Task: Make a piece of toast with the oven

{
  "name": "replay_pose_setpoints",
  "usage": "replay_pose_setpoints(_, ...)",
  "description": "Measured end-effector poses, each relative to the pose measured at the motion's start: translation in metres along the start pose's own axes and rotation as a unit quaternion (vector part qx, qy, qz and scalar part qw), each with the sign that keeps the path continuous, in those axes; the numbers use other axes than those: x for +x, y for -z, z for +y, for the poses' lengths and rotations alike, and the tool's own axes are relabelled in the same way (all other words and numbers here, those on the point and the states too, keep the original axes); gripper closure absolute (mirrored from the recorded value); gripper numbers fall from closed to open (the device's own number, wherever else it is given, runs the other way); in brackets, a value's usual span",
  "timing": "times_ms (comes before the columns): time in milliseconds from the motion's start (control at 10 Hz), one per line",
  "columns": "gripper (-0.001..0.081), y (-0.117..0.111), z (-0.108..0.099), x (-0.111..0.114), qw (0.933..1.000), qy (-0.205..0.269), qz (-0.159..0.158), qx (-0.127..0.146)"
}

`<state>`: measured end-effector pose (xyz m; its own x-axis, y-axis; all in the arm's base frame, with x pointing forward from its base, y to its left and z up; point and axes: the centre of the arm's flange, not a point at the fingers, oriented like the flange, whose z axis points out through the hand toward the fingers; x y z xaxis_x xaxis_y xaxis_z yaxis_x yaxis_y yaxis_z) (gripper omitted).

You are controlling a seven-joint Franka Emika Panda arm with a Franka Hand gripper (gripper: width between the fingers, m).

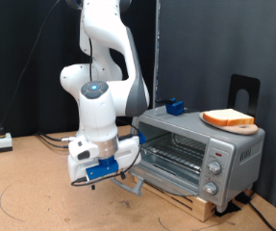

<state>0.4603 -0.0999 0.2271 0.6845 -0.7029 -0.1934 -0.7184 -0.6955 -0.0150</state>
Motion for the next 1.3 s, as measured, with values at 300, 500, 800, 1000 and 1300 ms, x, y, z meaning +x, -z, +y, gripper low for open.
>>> replay_pose_setpoints(300, -0.0004, -0.013, -0.002, 0.008, 0.9999, 0.006, 0.006, -0.010)
replay_pose_setpoints(500, -0.0004, -0.023, -0.003, 0.013, 0.9998, 0.006, 0.013, -0.016)
replay_pose_setpoints(800, -0.0004, -0.045, 0.001, 0.019, 0.9993, 0.003, 0.022, -0.029)
replay_pose_setpoints(1000, -0.0004, -0.049, 0.009, 0.025, 0.9992, -0.008, 0.024, -0.032)
replay_pose_setpoints(1300, -0.0004, -0.037, 0.030, 0.042, 0.9988, -0.021, 0.042, -0.012)
